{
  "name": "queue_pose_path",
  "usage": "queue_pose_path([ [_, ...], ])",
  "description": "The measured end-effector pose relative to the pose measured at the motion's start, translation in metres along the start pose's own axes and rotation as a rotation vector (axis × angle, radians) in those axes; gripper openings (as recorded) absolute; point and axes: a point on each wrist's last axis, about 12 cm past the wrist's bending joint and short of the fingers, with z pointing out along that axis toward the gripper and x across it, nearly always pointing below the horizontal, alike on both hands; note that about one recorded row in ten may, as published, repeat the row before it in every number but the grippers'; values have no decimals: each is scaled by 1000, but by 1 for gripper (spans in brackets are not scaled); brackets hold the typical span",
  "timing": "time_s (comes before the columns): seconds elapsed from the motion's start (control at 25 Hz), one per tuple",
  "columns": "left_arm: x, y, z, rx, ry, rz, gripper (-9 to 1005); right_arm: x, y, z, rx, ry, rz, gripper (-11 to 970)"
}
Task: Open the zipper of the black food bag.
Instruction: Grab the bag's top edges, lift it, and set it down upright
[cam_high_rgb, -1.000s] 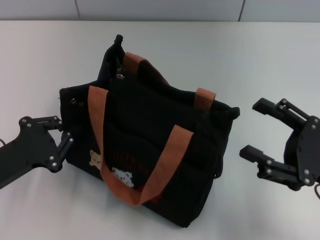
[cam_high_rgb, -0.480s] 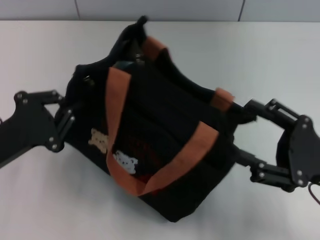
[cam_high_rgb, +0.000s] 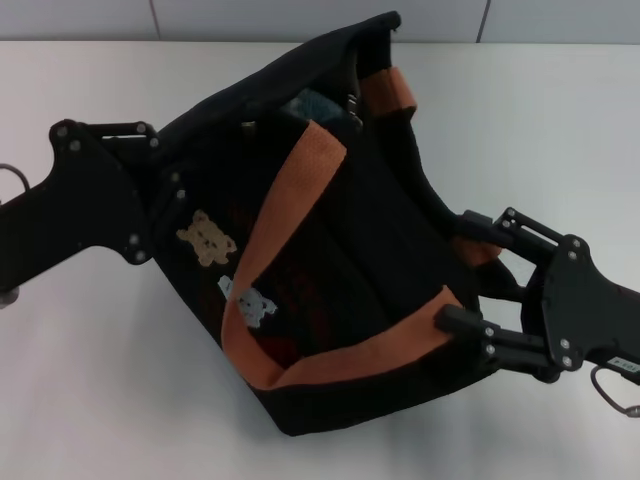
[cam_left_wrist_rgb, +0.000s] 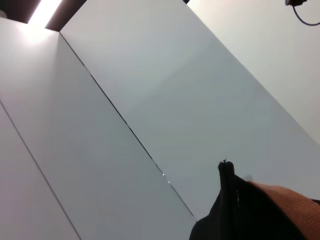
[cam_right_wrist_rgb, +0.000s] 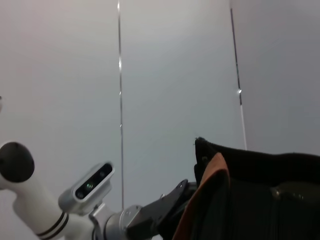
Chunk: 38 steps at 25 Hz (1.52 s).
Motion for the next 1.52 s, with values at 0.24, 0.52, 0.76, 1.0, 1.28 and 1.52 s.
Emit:
queue_pose_path([
  [0.24, 1, 1, 6, 9, -14, 15, 91, 4, 7, -7, 134, -63, -65, 762],
  [0.52, 1, 1, 7, 13, -19, 27, 91, 28, 2, 15, 99, 99, -36, 757],
  [0.76, 0, -8, 12, 41, -53, 53, 91, 38, -4, 29, 41, 204, -11, 751],
  [1.0, 0, -14, 15, 76, -70, 54, 91, 41, -13, 34, 86, 228, -30, 746],
  [1.28, 1, -31, 19, 95, -89, 66, 91, 36, -16, 18, 183, 192, -40, 741],
  [1.52, 3, -41, 22, 135, -97, 173, 91, 33, -4, -7, 252, 153, -33, 736],
])
